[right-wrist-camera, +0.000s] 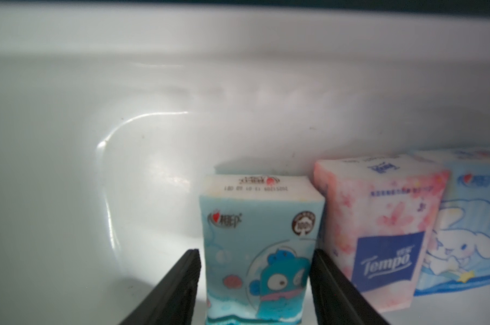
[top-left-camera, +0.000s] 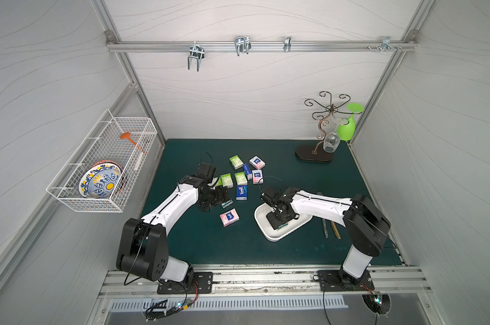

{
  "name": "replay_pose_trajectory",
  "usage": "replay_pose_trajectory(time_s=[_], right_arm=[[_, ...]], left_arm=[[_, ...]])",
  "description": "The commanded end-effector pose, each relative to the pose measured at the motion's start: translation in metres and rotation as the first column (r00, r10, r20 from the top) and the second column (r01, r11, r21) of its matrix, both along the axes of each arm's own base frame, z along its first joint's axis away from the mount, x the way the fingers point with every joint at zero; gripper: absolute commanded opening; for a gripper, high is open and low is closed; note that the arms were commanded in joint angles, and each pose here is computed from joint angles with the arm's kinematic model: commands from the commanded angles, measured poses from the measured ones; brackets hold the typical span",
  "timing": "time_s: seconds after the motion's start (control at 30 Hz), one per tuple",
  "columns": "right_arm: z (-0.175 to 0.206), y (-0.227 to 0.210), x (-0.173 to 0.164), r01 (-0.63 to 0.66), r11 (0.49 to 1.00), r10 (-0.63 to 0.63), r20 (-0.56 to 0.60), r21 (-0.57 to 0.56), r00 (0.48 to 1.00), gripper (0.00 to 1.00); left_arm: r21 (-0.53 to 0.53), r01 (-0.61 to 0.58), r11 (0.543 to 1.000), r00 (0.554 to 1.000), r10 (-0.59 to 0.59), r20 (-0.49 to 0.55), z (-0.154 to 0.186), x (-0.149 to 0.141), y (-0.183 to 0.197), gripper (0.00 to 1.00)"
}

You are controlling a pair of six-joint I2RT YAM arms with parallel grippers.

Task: Put the pocket tissues into the storage box
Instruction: Place the pocket tissues in the storage box, then pick up the pocket tissues from the center of the board.

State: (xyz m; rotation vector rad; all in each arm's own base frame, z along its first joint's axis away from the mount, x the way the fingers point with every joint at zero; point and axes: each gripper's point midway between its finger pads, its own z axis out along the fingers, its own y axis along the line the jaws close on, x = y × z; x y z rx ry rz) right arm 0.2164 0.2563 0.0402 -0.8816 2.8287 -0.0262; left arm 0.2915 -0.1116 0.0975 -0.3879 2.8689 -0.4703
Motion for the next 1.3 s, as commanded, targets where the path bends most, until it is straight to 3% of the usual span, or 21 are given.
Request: replay_pose_trajectory(time_s=[0.0,0.23,0.57,0.73,0.9,1.1,1.27], right_arm=[[0.025,0.0,0.001,0.009,1.0,-0.01,0.034,0.019,0.999,0.7],[0.074,0.018,0.013,0.015,0.992,-0.028,0.104,0.123,0.994,0.78],[0.092,0.093,0.05,0.033,0.952,-0.069,0.107,0.305,0.992,0.89],[0.078,0.136,0.07,0.067,0.935,-0.095,0.064,0.349,0.993,0.92],[0.061,0.165,0.088,0.122,0.932,-0.162,0.09,0.342,0.983,0.93],[0.035,0.166,0.107,0.278,0.916,-0.318,0.104,0.289,0.942,0.94],[0.012,0.163,0.115,0.341,0.914,-0.372,0.116,0.221,0.921,0.93]], left_arm=[[0.002,0.006,1.0,0.999,-0.006,0.052,0.01,0.005,-0.001,0.96],[0.01,0.007,1.0,0.998,-0.007,0.056,0.009,0.003,0.001,0.96],[0.007,-0.048,0.999,0.996,0.048,0.081,0.002,0.002,0.006,0.96],[0.016,-0.09,0.996,0.991,0.088,0.097,0.004,0.002,0.015,0.97],[-0.078,-0.208,0.975,0.974,0.214,0.077,0.002,0.0,0.034,0.97],[-0.05,-0.213,0.976,0.974,0.216,0.069,0.002,-0.005,0.047,0.97],[-0.037,-0.203,0.979,0.976,0.205,0.078,0.005,-0.007,0.048,0.97]])
